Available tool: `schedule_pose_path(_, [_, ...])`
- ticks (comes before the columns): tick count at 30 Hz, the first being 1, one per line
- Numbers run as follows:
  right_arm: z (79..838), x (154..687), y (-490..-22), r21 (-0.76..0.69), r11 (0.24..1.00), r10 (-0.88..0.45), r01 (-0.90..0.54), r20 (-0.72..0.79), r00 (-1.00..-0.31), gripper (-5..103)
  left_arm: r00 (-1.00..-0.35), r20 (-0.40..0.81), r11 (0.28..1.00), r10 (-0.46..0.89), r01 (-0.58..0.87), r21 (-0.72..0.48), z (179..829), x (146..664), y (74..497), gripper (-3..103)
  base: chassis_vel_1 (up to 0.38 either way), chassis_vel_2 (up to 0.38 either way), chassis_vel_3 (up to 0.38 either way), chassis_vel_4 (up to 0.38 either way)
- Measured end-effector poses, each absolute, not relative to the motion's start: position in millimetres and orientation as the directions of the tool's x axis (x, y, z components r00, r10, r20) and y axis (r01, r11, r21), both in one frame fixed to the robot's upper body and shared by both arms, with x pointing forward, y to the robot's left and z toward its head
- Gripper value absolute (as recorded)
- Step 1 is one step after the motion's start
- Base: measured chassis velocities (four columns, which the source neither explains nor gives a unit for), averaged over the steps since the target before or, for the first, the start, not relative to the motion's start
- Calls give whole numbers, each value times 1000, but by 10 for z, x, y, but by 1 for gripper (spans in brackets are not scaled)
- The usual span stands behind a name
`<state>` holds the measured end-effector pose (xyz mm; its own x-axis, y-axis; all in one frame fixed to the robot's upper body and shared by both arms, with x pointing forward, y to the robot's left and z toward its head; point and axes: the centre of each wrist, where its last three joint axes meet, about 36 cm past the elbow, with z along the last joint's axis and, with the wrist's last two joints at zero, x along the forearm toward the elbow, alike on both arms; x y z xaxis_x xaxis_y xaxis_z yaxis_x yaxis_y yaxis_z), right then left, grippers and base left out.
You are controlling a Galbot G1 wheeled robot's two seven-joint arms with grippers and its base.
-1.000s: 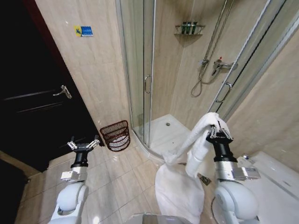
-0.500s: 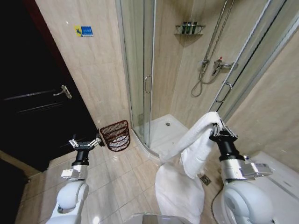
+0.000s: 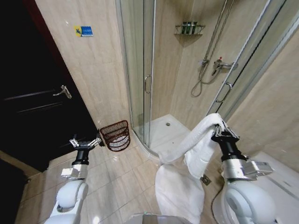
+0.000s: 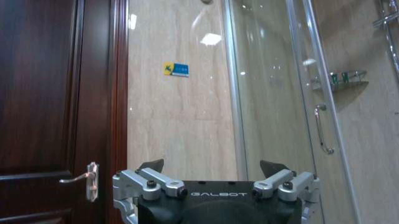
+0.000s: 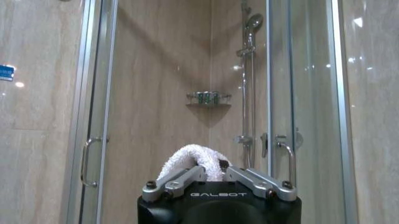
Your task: Discard the used towel into the hamper.
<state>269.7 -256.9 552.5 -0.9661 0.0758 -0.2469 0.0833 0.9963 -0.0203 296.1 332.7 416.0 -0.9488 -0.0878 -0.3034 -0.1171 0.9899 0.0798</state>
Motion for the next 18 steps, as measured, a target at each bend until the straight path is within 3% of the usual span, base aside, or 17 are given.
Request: schedule_pose_path(18, [5526,2713,-2543,-25,997,64,74,-271,-960,2,-954,-286,989,-86,-116,90,4107,2937,3362,100,9,12,15,10])
